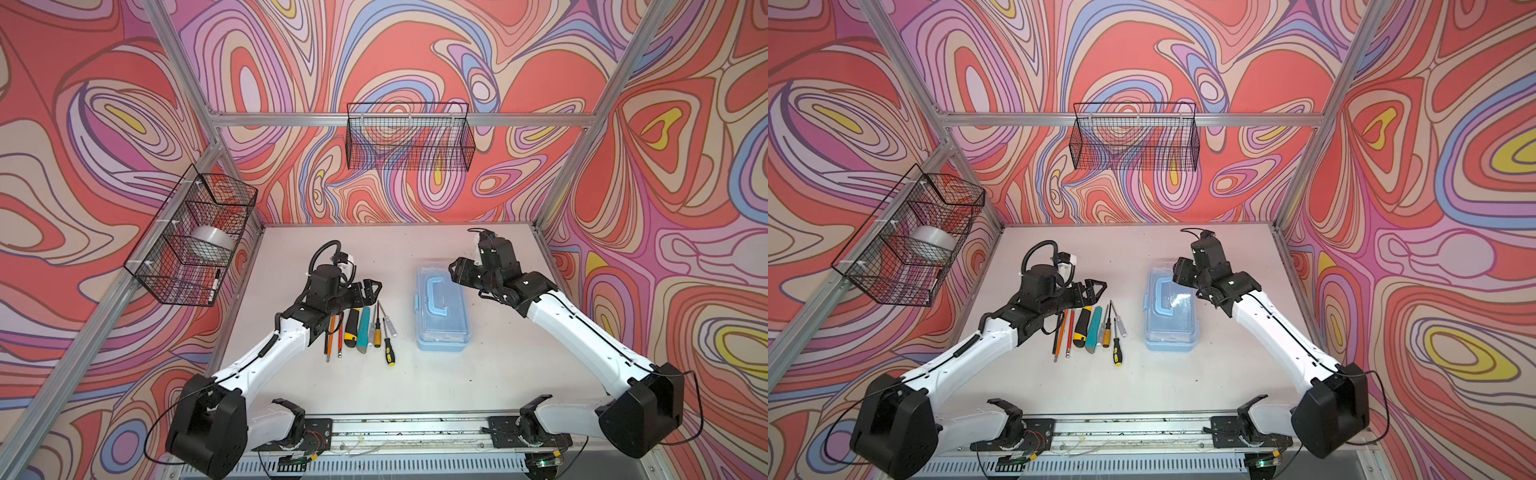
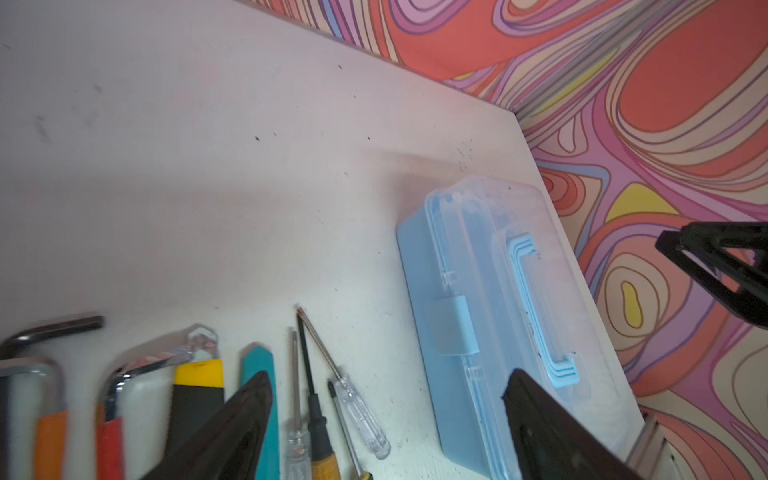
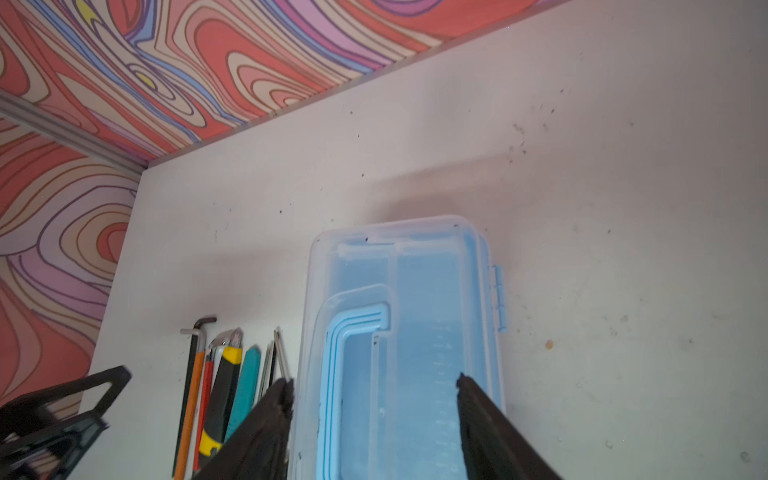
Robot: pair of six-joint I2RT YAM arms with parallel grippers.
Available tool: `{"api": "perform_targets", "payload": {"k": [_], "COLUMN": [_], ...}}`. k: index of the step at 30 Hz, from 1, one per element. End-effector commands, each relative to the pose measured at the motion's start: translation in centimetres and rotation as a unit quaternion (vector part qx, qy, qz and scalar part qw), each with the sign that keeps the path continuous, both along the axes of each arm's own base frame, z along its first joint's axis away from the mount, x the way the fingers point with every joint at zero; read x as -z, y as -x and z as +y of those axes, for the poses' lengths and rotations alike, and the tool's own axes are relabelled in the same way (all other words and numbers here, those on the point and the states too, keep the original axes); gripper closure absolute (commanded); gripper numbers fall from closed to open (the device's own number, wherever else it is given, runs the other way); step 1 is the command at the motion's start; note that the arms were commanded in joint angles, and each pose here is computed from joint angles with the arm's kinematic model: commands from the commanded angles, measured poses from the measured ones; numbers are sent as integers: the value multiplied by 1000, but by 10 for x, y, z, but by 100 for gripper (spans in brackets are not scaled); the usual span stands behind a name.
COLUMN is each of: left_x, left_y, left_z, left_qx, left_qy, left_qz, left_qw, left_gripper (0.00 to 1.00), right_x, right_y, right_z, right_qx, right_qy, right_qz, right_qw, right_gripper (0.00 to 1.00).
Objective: Pack the tool kit
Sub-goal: 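Raise both arms and move both grippers toward the blue tool box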
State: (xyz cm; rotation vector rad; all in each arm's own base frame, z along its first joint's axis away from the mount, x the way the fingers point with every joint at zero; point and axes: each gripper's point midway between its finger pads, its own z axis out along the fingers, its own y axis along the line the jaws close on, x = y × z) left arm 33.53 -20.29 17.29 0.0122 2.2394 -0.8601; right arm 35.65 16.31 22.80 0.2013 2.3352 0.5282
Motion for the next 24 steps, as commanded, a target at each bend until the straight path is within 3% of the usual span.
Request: {"api": "perform_targets", "payload": {"k": [1,9,24], "left_x": [5,25,40], "left_y": [8,8,-2], "left_z": [-30,-62,-87], "left_qx": [41,76,95], "left_qy": [38,30,39], "left_qz": [28,54,55], "left_qw": [998,995,993], "left_gripper": [16,21,22], "right_x": [13,44,94], "right_y": [23,38,35], "right_z": [31,57,65], "right_qx": [-55,-94,-84], "right_qy": [-53,-75,-83], "right_qz": [73,131,184], "right_qw": [994,984,976], "right_gripper": [36,47,48]}}
